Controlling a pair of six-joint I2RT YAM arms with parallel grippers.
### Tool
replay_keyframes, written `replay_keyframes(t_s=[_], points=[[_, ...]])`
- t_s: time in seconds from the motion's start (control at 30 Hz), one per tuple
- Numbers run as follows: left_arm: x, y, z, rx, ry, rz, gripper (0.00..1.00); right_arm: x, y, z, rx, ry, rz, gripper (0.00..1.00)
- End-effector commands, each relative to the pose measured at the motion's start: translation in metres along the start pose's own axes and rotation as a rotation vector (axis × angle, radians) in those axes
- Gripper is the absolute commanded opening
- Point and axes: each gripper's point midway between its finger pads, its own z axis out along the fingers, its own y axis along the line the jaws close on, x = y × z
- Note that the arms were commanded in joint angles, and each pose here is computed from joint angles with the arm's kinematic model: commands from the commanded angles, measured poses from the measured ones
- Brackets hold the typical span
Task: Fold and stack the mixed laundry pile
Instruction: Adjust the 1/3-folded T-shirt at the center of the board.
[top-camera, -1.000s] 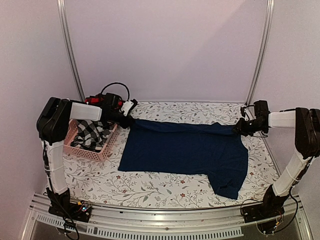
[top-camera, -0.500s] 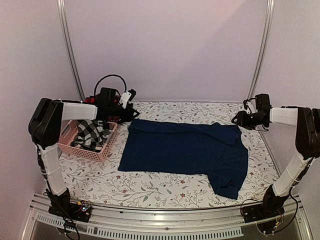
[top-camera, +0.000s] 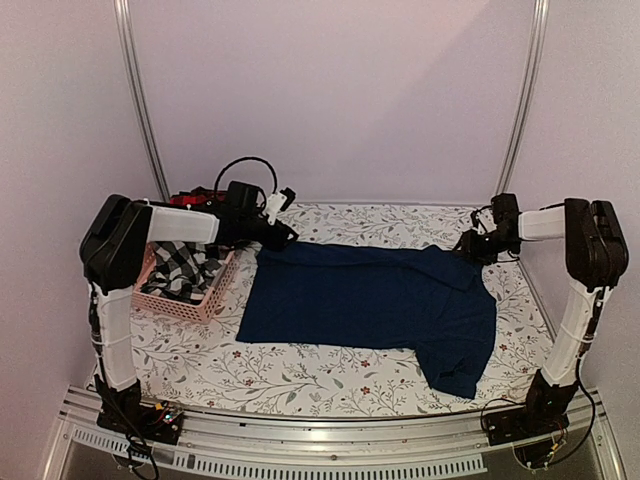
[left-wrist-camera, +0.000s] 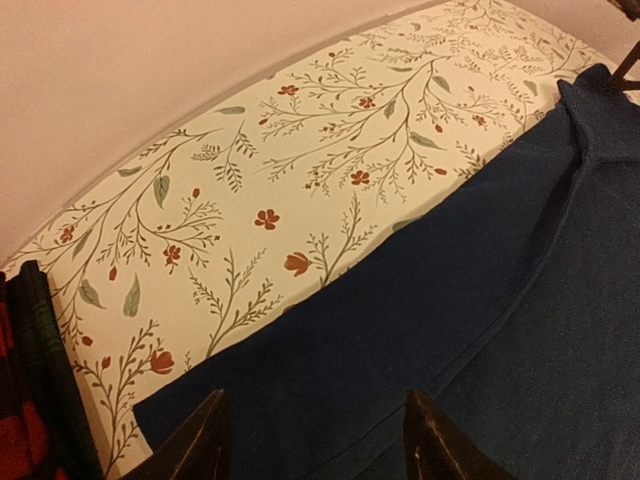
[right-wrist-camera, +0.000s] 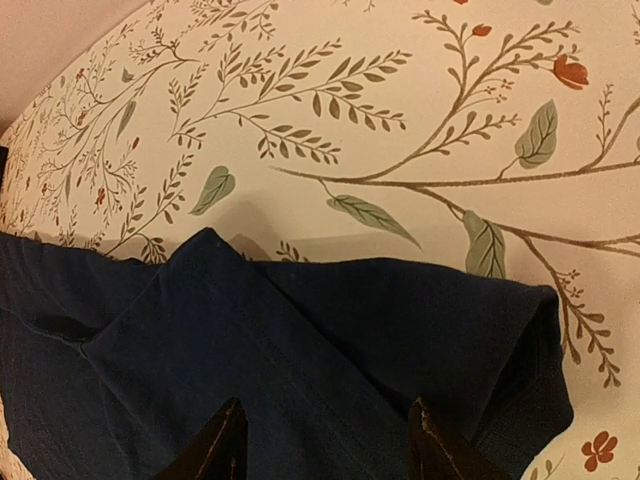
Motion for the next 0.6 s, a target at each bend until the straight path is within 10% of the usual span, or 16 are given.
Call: replay_keyframes(t_s=[0.0,0.27,0.57], points=[[-0.004,-0.002,0.002,-0.005,-0.009,-0.006,0.58,-0.005,-0.003,0.017,0.001,0.028,-0.030,0.54],[-0.005,0.000,0.004,-0.015,-0.012,-0.008,0.59,0.000,-0.013,0.035,0.027,0.084,-0.034,0.56],[-0.007,0.002,0.003,-0.027,-0.017,-0.003,0.59,0.014,0.022,0.032,-0.078,0.127,-0.083,0.32]])
